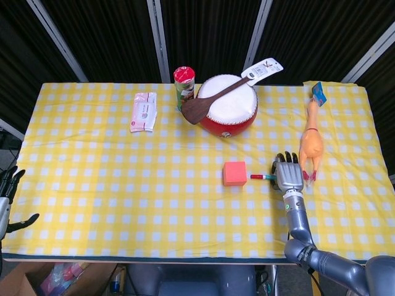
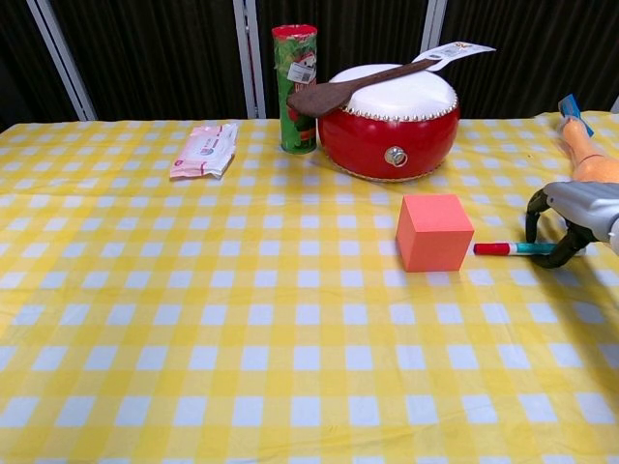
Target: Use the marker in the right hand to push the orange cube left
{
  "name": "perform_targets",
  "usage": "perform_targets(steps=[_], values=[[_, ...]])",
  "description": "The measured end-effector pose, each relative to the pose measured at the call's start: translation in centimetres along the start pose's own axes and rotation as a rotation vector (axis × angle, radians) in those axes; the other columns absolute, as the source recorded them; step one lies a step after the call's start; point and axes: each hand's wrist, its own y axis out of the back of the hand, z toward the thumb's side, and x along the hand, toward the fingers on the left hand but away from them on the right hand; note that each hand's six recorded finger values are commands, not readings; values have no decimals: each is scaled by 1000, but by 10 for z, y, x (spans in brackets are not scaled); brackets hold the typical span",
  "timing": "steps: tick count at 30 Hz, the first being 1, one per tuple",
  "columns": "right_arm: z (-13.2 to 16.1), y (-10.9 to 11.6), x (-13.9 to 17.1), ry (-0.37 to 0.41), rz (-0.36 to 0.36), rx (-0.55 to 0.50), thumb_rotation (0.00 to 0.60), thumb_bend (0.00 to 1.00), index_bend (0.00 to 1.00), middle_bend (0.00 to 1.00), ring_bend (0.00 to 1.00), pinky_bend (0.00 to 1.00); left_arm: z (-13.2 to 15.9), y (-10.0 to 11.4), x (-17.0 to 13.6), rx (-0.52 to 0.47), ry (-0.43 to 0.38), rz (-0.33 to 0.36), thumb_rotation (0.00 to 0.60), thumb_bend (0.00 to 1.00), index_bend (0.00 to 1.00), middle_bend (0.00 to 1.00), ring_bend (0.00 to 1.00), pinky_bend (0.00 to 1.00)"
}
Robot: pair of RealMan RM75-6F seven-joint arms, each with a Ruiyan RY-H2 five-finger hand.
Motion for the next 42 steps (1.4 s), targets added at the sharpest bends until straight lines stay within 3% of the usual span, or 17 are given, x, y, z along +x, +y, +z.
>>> perform_targets(steps=[5, 14, 30, 36, 42], values=[[-1, 0, 1, 7, -10, 2, 600, 452, 693, 206, 0, 0, 0, 0, 0, -2, 1, 1, 600, 0, 0, 0, 0, 0], [3, 7, 4, 27, -28, -3, 600, 461, 695, 207, 0, 0, 0, 0, 0, -2, 0, -1, 600, 0, 0, 0, 0, 0], [-4, 72, 16, 42, -151, -11, 600, 464, 695, 207, 0, 0, 1, 1, -2, -6, -7, 3, 600, 0, 0, 0, 0, 0], [-12, 65, 14, 23, -116, 8, 600, 464, 695, 207, 0, 0, 2, 1, -2, -6, -13, 1, 600, 0, 0, 0, 0, 0], [-5, 52, 13, 62, -82, 37, 600, 464, 695, 207, 0, 0, 2, 0, -1, -13, -11, -6, 600, 0, 0, 0, 0, 0]])
